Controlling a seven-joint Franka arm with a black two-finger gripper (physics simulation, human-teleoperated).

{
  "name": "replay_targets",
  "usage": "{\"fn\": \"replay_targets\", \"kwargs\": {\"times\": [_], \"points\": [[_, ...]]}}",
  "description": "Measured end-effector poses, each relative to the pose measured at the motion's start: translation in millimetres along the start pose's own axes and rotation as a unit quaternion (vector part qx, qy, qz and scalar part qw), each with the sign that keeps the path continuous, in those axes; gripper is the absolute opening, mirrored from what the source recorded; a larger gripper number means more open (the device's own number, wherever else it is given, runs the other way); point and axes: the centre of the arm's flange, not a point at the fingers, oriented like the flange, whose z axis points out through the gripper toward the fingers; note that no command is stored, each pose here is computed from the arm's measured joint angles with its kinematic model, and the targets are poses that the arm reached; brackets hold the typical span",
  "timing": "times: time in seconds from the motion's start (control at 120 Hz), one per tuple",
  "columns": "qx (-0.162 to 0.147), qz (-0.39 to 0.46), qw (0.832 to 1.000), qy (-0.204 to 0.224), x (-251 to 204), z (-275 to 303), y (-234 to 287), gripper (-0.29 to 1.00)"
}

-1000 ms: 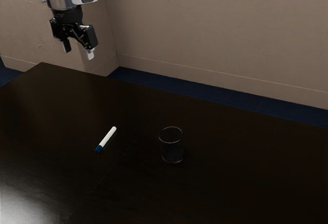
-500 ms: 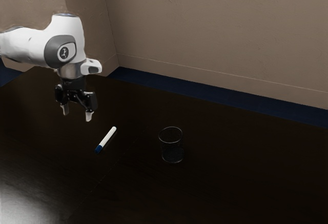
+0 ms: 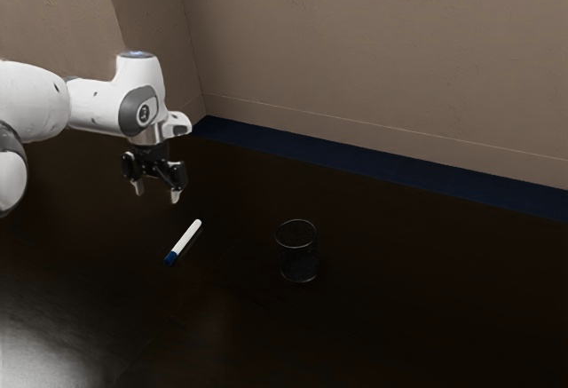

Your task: Put the marker into the pen holder.

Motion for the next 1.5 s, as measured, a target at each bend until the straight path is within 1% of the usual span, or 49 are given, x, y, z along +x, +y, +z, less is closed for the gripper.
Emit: {"fn": "replay_targets", "kwargs": {"times": [0.083,0.158,0.383,0.483,0.583,0.925,1.1,1.233,1.367,1.5], "points": [[0.001,0.005,1.000,0.003,19,14,4,0.70],[-0.001,0.010,1.000,0.004,26,22,9,0.70],[-0.023,0.007,1.000,-0.005,21,40,20,0.70],[-0.027,0.009,1.000,-0.005,22,48,25,0.70],[-0.029,0.011,1.000,-0.007,25,60,28,0.67],[-0.037,0.018,0.999,-0.007,28,71,52,0.43],[-0.038,0.014,0.999,-0.010,28,75,55,0.33],[-0.038,0.009,0.999,-0.012,28,79,55,0.22],[-0.038,0.006,0.999,-0.012,29,80,55,0.07],[-0.035,0.003,0.999,-0.013,29,81,55,-0.01]]}}
